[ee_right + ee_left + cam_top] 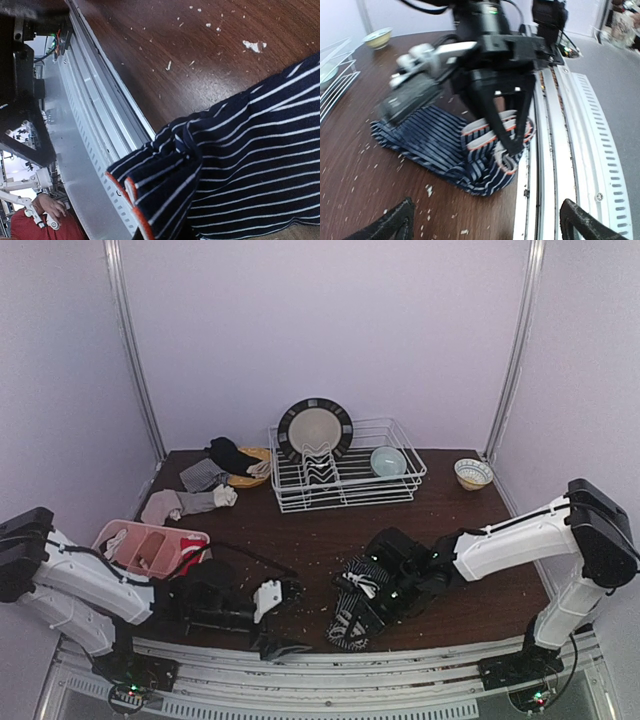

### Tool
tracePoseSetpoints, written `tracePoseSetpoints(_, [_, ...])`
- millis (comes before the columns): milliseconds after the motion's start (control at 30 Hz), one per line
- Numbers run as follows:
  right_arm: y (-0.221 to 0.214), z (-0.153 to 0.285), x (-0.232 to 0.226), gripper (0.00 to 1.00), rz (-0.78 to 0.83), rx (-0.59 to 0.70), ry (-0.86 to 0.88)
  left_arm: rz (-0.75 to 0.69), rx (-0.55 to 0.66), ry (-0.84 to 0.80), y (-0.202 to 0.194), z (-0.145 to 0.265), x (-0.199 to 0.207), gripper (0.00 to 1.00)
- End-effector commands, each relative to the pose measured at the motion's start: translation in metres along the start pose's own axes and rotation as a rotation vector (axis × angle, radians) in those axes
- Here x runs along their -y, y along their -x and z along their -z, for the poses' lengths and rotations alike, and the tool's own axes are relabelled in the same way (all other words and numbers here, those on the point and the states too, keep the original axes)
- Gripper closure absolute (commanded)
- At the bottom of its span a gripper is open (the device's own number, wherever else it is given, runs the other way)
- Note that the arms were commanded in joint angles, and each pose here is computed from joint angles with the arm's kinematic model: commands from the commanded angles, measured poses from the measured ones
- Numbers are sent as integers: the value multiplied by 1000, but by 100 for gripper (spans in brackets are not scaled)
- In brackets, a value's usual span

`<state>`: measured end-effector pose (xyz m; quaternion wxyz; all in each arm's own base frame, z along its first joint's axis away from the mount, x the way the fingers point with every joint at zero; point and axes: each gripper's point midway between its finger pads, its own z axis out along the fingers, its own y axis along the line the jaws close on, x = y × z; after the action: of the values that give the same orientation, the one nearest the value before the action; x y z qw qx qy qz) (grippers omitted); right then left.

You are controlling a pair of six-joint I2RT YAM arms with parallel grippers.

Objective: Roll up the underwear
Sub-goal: Pass from the right arm to the left

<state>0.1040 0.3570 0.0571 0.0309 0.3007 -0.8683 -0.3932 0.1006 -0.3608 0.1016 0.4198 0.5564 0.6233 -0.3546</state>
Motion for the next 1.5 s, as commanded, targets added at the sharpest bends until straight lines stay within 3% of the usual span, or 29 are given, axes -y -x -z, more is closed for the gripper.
tracePoseSetpoints(0, [-5, -2, 4, 100, -15, -33, 31, -151, 59, -160, 21, -26, 22, 2])
tracePoseSetpoints(333, [-22, -8, 19, 100, -20, -70, 7, -271, 2, -210, 12, -70, 20, 2])
tracePoseSetpoints(933, [-25, -9, 20, 100, -18, -74, 13, -303, -69, -272, -12, -100, 22, 5])
tracePoseSetpoints(1033, [-26, -9, 20, 100, -19, -75, 13, -304, -73, -289, -12, -103, 24, 15])
tracePoseSetpoints(1333, [-26, -9, 15, 100, -12, -72, 19, -298, -122, -300, -25, -108, 24, 57])
tracePoseSetpoints(1467, [-25, -9, 12, 96, -9, -66, 17, -294, -140, -292, -30, -109, 22, 81])
